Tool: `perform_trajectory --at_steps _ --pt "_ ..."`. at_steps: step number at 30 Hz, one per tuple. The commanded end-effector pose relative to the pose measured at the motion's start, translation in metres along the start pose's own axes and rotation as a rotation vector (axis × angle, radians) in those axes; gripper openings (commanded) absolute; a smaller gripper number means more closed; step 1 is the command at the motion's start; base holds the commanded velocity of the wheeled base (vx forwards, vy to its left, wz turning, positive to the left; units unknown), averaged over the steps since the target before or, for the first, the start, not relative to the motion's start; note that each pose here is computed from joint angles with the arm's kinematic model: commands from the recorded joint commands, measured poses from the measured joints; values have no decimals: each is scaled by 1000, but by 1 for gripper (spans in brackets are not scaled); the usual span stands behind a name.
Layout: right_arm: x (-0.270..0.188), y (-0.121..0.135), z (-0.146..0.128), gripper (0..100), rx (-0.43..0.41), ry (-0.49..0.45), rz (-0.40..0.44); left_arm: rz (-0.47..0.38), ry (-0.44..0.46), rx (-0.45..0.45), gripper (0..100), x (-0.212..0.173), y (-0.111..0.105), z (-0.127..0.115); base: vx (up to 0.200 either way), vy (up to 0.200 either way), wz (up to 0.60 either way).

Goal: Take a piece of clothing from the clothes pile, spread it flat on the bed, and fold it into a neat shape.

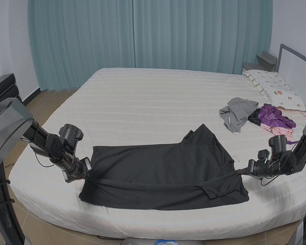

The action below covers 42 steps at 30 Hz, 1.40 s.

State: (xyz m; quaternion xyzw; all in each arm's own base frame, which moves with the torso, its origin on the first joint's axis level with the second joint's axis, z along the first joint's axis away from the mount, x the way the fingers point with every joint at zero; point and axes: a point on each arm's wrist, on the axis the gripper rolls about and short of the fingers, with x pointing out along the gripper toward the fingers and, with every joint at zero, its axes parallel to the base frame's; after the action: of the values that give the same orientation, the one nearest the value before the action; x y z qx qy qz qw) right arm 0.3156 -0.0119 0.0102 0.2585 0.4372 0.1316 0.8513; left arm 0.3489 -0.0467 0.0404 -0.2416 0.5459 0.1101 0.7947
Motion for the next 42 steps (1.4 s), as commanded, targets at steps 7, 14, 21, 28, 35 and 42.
perform_trajectory --at_steps 7,14,21,28,35,42 --pt "27 -8 6 0 28 17 -21 16 24 -48 0 32 -1 11 0 0 0" --pt "41 -6 4 100 19 33 -31 14 25 -59 100 40 -1 15 0 0 0" --pt "19 13 -1 100 73 14 -5 -7 8 -107 100 35 -1 21 0 0 0" --pt "-1 52 -42 100 240 69 -20 -122 31 -177 100 -6 15 23 0 0 0" --pt "30 62 -69 100 385 13 -120 -179 60 -266 100 -19 28 2 0 0 0" --pt "38 69 -71 100 395 -16 -179 -210 33 -279 100 -9 36 -13 0 0 0"
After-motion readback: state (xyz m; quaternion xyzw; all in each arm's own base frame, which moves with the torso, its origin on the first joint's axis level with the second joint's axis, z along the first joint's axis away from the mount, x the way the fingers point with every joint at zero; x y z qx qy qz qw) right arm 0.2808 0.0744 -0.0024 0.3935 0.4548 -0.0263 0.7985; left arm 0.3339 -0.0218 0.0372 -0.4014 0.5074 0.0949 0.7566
